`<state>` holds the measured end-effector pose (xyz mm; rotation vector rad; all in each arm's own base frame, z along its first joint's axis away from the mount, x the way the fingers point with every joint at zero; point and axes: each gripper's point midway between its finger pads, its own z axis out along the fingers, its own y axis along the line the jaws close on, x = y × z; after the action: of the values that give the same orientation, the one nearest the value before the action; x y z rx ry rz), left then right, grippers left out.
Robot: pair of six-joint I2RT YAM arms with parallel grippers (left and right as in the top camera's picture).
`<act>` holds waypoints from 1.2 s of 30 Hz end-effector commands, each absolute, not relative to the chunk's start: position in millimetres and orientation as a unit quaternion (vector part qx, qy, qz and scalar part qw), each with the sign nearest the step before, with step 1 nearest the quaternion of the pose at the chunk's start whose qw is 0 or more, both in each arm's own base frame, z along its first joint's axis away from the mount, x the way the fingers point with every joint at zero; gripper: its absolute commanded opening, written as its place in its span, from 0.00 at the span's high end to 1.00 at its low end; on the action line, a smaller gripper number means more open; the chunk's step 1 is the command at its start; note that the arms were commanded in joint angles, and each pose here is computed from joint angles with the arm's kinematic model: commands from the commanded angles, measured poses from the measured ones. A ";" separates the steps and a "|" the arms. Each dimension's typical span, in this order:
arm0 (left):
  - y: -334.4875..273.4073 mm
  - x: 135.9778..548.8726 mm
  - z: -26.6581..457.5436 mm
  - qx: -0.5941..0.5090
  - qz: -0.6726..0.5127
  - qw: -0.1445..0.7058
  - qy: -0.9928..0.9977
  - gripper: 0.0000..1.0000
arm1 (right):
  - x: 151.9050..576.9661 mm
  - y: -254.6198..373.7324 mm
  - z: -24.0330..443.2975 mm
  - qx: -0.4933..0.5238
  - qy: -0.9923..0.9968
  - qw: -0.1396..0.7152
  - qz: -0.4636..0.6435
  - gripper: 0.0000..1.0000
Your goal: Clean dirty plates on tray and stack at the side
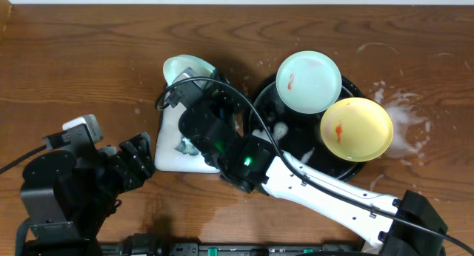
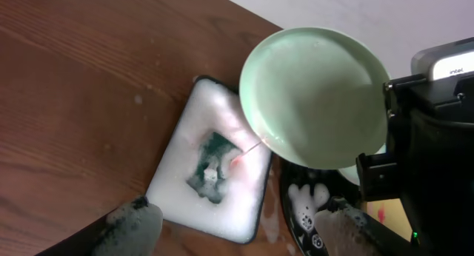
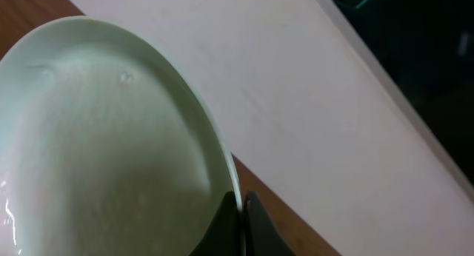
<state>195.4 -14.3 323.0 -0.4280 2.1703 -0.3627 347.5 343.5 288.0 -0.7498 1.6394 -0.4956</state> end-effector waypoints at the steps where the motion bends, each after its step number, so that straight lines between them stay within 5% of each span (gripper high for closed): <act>1: -14.2 196.0 328.5 -0.166 -0.145 0.440 0.870 0.24 | 343.5 333.8 310.2 -0.304 0.698 0.604 -0.235 0.99; 22: -13.7 204.2 321.4 -0.170 -0.143 0.423 0.879 0.24 | 346.4 326.3 297.5 -0.266 0.728 0.598 -0.203 0.99; 29: -13.3 212.2 306.0 -0.176 -0.138 0.387 0.895 0.23 | 333.5 314.2 193.0 -0.237 0.885 0.401 0.027 0.99; 36: -20.8 220.7 281.9 -0.150 -0.141 0.325 0.923 0.24 | 334.8 256.3 212.1 -0.140 0.925 0.271 0.226 0.99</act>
<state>216.6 -15.1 282.6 -0.4634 2.3876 -0.3493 348.8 257.5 172.6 -0.5501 2.4447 0.1907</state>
